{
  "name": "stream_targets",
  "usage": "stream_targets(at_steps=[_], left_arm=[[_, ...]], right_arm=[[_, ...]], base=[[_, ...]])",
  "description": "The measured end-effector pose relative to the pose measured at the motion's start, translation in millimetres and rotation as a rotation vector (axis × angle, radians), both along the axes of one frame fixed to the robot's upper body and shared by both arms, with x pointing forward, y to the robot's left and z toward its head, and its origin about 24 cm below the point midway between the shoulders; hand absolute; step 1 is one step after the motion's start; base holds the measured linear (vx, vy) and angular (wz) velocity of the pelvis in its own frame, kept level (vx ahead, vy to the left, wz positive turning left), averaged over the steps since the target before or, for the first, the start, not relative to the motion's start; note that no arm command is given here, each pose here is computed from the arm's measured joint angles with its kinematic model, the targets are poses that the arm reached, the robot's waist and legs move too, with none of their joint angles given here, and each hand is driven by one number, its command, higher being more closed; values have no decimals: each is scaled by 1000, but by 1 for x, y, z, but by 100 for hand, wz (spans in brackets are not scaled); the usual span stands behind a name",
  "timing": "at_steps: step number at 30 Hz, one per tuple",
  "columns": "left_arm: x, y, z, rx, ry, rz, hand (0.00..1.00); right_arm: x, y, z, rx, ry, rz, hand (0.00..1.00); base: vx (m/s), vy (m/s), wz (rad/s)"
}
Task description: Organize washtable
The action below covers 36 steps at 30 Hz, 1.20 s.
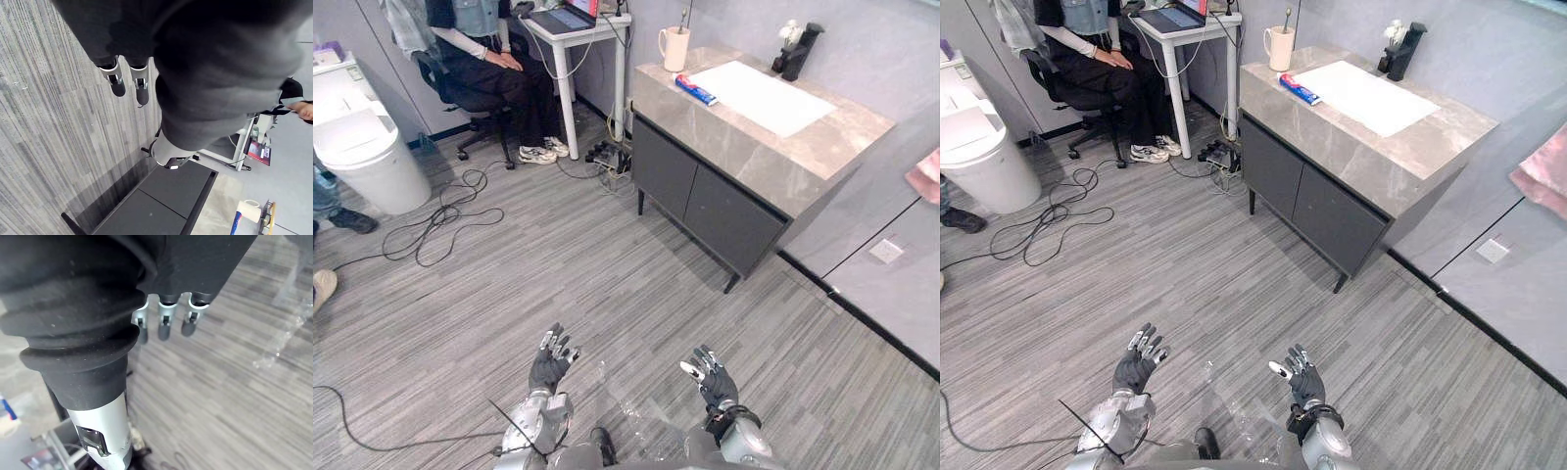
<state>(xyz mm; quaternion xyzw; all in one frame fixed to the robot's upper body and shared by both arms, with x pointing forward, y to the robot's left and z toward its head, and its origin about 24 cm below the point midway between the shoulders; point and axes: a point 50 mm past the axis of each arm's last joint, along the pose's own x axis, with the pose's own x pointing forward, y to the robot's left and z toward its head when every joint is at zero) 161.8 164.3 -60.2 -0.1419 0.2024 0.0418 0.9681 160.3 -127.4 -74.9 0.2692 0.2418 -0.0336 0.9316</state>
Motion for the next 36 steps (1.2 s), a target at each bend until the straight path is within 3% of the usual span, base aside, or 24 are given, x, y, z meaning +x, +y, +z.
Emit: stream_targets(at_steps=[4,12,23,36], left_arm=[[12,-24,6,-22,-39,-95,0],[3,-43,2,-97,-16,-87,0],[0,-25,-2,-65,-2,-22,0],[0,-12,17,-16,-94,-34,0]], right_arm=[[-1,-11,1,9,-9,-43,0],[-6,-22,15,-23,-68,-48,0],[30,-25,39,-44,-215,-41,0],[3,-32,-1,-78,-14,-105,0]], base=[[222,-92,18],[368,-94,-9],[337,185,-117],[74,162,-42]])
